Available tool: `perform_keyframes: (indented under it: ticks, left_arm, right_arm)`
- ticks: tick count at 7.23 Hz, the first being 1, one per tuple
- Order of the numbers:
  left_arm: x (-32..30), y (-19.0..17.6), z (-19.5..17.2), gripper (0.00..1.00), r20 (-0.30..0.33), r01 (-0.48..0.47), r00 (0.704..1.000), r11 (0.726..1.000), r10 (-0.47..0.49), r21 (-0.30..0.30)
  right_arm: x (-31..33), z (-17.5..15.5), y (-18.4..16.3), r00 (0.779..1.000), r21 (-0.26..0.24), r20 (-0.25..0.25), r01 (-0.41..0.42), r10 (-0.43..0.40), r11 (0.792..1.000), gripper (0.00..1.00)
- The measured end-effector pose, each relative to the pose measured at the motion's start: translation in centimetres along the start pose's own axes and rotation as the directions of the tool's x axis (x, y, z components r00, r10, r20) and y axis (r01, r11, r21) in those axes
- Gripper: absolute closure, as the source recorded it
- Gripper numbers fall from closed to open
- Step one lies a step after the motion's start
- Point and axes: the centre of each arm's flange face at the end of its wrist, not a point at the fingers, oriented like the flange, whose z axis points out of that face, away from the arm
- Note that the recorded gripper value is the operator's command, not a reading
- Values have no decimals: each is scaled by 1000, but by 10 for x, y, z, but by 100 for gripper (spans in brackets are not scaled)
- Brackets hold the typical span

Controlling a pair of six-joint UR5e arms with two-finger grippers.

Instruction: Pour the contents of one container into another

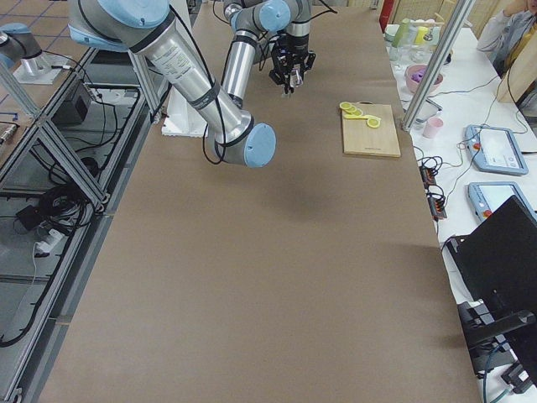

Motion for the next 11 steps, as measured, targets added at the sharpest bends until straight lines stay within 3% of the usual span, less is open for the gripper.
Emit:
perform_keyframes:
  ticks: [11]
  left_arm:
    - [0,1,2,100,1,3,1000,1000,-3,-2]
  right_arm:
    - [6,3,-24,999,-86,26,21,-19,996,100]
